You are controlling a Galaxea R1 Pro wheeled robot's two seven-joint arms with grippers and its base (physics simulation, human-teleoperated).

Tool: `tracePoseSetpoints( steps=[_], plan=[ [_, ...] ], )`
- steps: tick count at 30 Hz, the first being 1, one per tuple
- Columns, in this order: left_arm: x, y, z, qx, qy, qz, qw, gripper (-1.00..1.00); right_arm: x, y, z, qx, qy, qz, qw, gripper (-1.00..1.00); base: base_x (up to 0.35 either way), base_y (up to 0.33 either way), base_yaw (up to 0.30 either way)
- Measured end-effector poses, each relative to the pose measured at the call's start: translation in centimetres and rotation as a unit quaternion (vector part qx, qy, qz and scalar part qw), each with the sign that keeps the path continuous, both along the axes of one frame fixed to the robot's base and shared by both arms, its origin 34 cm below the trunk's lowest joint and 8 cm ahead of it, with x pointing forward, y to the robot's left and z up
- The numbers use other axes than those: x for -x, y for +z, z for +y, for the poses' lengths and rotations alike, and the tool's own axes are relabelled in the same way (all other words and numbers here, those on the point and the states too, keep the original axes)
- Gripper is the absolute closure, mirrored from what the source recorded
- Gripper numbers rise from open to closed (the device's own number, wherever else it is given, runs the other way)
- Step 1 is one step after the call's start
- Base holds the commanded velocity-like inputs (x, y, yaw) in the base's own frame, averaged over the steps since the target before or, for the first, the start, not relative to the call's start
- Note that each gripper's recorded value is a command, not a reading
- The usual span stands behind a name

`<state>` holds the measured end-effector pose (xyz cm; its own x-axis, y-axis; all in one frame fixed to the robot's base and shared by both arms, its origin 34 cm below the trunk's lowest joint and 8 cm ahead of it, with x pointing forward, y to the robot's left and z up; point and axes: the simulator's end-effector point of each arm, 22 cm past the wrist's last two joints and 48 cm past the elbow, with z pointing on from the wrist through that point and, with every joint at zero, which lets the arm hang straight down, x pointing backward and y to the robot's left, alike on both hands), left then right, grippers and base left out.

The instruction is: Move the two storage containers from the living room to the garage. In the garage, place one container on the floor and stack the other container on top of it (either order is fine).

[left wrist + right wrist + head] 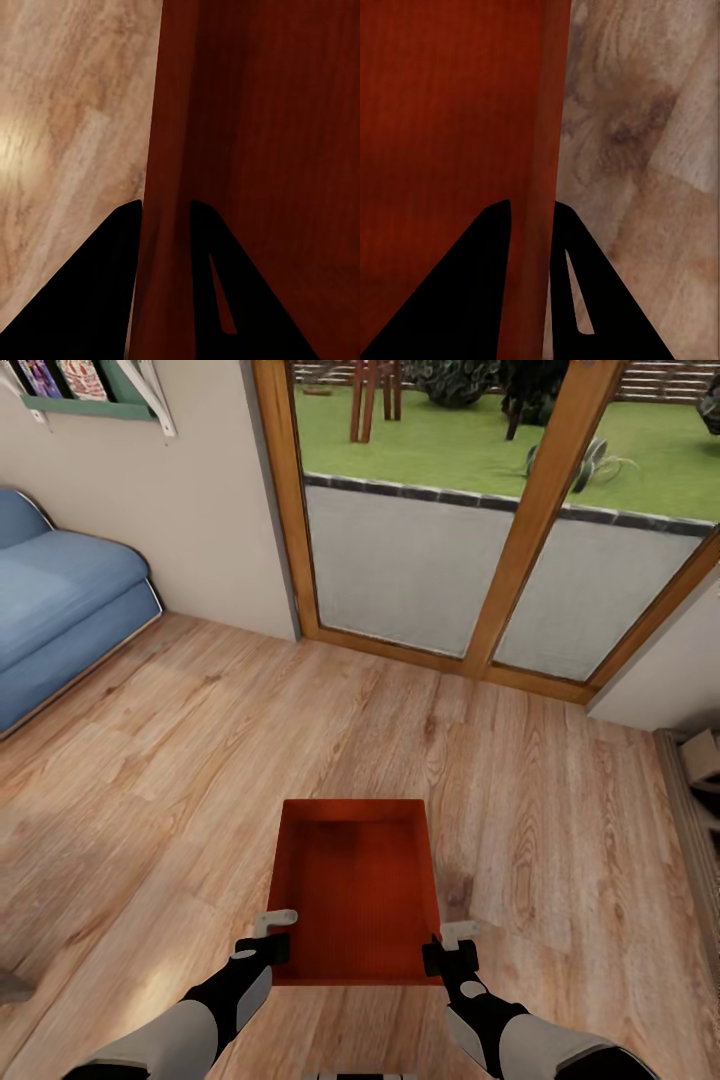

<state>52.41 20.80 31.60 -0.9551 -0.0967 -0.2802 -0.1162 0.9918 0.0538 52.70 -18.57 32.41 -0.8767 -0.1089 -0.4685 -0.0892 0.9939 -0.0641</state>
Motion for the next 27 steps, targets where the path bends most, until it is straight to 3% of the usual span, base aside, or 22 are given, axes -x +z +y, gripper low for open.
tracePoseSetpoints(
  steps=[27],
  plan=[
    [-0.6, 5.1, 0.0, 0.0, -0.002, -0.001, 1.0, 1.0, -0.4, 5.1, 0.0, -0.001, -0.003, -0.001, 1.0, 1.0, 0.0, 0.0, 0.0]
  ],
)
